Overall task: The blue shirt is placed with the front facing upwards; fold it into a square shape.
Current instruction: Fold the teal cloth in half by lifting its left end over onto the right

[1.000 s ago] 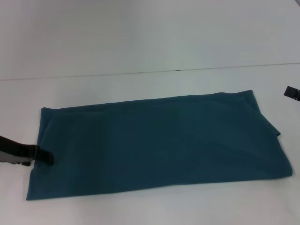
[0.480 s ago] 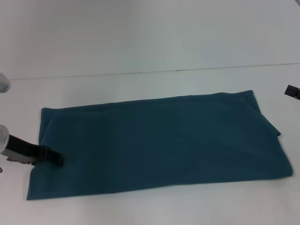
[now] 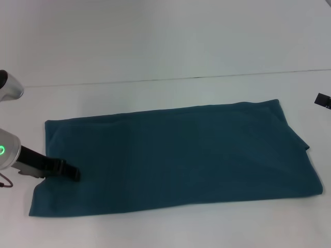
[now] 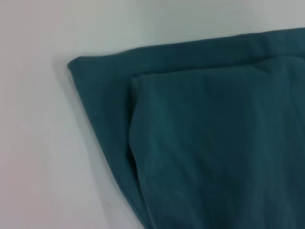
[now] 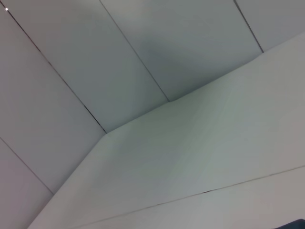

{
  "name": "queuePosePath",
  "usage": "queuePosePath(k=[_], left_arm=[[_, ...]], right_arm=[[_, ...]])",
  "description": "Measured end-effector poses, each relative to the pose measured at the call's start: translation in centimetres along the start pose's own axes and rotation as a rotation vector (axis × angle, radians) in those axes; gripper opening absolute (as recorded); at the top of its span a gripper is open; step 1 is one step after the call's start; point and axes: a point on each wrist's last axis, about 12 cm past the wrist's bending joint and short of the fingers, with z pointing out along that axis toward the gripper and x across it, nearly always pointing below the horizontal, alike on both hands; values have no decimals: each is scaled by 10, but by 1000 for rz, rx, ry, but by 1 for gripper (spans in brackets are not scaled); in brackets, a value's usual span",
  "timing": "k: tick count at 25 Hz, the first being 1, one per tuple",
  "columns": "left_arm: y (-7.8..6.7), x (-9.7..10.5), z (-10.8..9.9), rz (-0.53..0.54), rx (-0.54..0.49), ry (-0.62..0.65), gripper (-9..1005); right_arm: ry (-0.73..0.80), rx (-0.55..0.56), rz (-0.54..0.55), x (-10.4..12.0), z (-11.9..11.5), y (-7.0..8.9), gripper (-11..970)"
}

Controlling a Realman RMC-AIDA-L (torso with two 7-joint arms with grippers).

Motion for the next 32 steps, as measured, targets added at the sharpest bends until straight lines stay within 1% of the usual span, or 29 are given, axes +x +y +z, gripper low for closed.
queuePosePath(k=[13,18,24,26,32], left_arm=[[1,-4,-3,24,7,-33,699],[1,-5,-3,24,6,-37,480],[0,-7,-4,27,6,-43,267],[0,-7,-4,27,4,-45,83],[3,-8,-6,26,-2,-50,82]], right_arm=[[-2,-1,1,-1,3,1,916],[-2,2,2,-1,2,0,916],[-3,1,1,-1,3,0,916],[-3,1,2,-1,3,0,916],[-3,1,0,-2,3,0,916]])
